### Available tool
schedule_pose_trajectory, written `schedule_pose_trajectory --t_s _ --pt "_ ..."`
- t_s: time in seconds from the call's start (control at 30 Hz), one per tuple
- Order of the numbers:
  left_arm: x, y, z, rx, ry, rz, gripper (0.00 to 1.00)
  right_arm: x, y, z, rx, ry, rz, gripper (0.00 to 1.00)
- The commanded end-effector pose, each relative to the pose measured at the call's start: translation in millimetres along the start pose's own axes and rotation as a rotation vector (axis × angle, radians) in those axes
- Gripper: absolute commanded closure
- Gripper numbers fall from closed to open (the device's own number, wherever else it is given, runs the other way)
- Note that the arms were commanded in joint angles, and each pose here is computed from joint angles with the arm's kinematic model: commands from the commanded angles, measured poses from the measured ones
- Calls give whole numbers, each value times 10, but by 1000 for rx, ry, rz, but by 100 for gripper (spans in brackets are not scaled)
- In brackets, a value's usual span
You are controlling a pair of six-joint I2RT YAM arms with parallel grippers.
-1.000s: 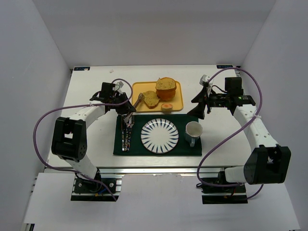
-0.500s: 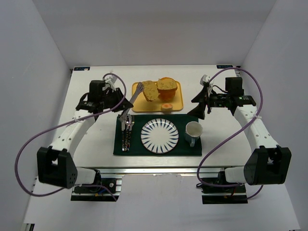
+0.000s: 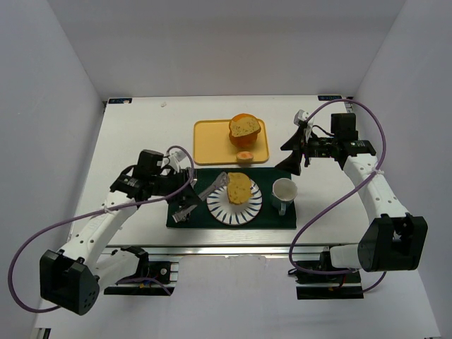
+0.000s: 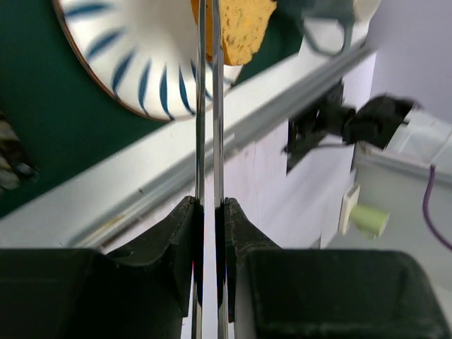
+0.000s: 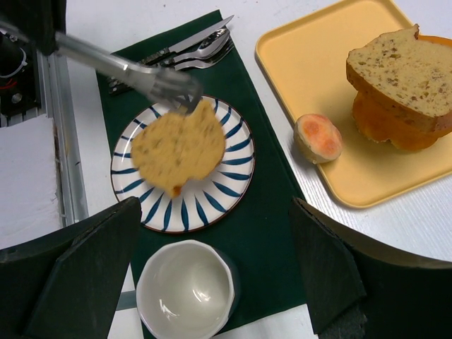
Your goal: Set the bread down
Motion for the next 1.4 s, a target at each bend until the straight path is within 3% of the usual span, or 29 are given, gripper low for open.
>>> schedule_pose_trajectory --t_s 0.0,0.2,0.4,0.6,0.83,0.93,1.07,1.17,1.23,1.37 --pt "-30 -59 176 -4 52 16 93 36 63 -91 29 -27 -18 11" --pt "-74 78 236 7 62 -63 64 34 66 -95 29 -29 -22 11" --pt "11 3 88 -20 -7 -88 53 30 74 -83 24 -28 -30 11" --pt "97 -56 -34 -33 -43 -122 51 25 77 -68 19 -26 -35 11" --pt "384 56 -474 -19 -270 -316 77 26 98 -40 20 -22 -39 11" --pt "567 362 -718 26 -373 -439 78 30 103 -37 23 -21 -38 11" --pt "790 1003 -1017 43 -465 -680 73 28 104 -33 28 -21 -42 11" --pt "813 1449 -1161 -24 -500 -878 58 30 88 -47 39 -20 -37 11" --pt "743 1614 -1199 -98 -496 -908 47 38 80 -55 46 -16 -29 11" --pt "476 2017 -1155 -243 -453 -931 39 50 78 -62 57 -10 -20 11"
Point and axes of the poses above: each gripper's point midway between its finger pads, its own x axis back along the fingers, its own y axis along the line the jaws close on, z = x × y, the point moved 3 cm from there along x, back along the fingers, and after that the axes turned 2 degrees about -x, right-handed, at the moved point
